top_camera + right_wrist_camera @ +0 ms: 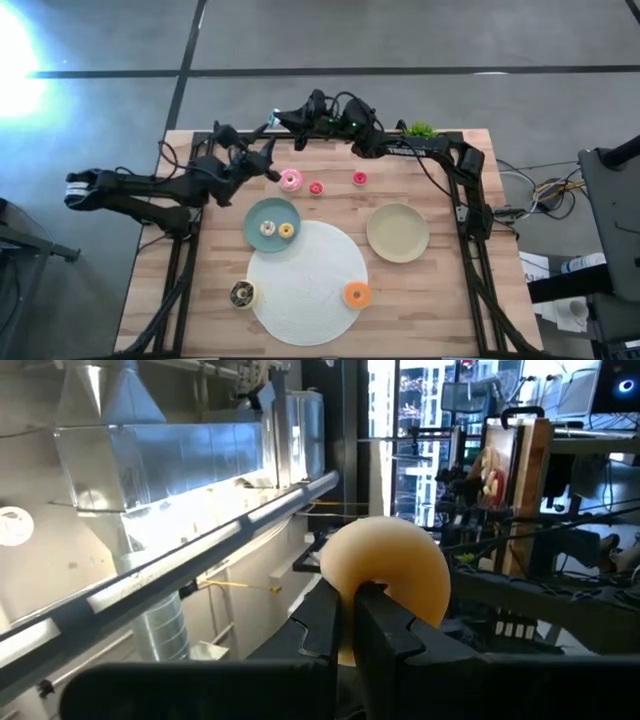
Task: Pick & Place donuts
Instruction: Put the small orange donut on the blue plate
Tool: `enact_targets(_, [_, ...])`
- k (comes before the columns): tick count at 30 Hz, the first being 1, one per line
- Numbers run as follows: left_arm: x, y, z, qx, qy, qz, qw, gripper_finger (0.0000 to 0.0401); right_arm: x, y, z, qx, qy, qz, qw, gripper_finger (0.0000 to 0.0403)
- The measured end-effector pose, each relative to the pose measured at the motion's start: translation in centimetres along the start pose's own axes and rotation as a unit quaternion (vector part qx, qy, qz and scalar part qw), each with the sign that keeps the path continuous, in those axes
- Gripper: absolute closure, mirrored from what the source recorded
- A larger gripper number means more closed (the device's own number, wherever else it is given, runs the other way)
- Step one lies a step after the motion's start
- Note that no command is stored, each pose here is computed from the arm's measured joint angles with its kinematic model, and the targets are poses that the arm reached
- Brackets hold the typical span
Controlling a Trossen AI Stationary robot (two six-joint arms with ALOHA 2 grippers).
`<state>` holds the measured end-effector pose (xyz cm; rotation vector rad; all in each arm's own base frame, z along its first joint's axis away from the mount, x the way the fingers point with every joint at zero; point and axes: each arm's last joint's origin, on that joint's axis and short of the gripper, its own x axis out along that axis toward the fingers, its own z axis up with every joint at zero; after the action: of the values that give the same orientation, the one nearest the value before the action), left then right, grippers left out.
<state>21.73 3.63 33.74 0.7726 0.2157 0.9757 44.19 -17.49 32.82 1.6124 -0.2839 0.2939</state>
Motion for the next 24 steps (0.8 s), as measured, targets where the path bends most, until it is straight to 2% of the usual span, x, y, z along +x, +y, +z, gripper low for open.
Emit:
enact_targets(10, [0.3, 0.5, 0.1, -0.029, -0.009, 0.018, 0.999, 0.0272, 0.0, 0.0, 0.0, -0.001, 0.0, 0.0, 1.0, 0.039])
enact_targets(24, [1.6, 0.2, -0.4, -0.012, 0.005, 0.024, 1.0, 0.0273, 0.1, -0.1, -0.2, 0.0, 0.003, -0.001, 1.0, 0.039])
